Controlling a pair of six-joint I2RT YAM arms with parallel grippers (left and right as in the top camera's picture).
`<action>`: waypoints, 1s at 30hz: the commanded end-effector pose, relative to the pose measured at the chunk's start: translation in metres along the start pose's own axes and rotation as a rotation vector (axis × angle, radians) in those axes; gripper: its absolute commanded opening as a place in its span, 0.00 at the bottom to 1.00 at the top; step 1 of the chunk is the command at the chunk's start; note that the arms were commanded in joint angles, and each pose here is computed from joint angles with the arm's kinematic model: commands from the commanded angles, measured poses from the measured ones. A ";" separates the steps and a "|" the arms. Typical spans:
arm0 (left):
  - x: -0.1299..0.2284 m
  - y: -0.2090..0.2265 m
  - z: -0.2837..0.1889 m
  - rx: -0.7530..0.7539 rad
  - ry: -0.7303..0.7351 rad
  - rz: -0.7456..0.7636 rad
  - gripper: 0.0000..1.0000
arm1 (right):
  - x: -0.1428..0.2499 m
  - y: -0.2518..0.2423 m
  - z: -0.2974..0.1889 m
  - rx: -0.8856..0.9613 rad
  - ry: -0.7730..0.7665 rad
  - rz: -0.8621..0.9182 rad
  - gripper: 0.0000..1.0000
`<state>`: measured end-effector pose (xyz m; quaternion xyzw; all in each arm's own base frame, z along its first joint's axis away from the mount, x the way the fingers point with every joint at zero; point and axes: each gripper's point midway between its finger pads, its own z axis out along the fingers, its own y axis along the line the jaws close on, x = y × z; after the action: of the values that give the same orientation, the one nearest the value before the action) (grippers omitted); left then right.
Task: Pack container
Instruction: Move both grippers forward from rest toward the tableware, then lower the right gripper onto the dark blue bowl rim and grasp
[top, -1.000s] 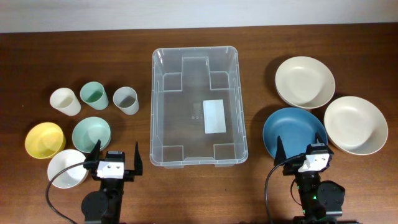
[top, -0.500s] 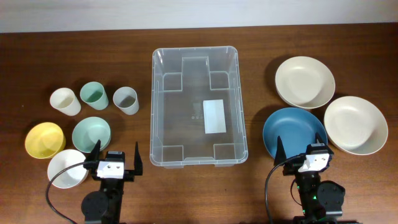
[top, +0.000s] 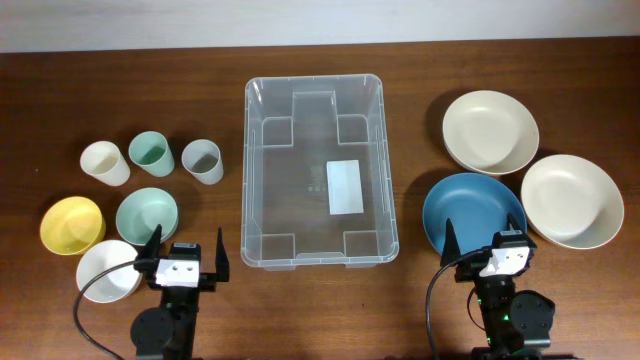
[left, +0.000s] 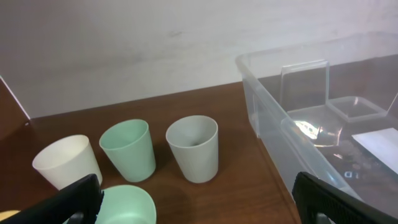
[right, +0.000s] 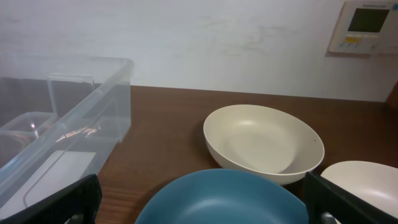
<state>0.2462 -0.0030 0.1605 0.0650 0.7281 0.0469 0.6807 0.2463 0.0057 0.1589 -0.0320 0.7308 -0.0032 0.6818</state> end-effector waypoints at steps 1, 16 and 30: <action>0.000 -0.001 0.000 0.006 -0.007 -0.011 1.00 | 0.003 0.002 0.000 -0.009 0.006 0.008 0.99; -0.017 -0.001 -0.004 0.017 -0.033 -0.149 1.00 | -0.006 -0.001 0.000 0.009 0.039 0.251 0.99; -0.069 0.004 -0.016 0.054 0.202 -0.181 1.00 | -0.053 -0.019 -0.011 0.116 0.420 0.264 0.99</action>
<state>0.2316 -0.0065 0.2068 0.0137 0.7903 -0.0146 0.6124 0.2360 -0.0025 0.1893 0.0848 0.8454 0.0490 0.5251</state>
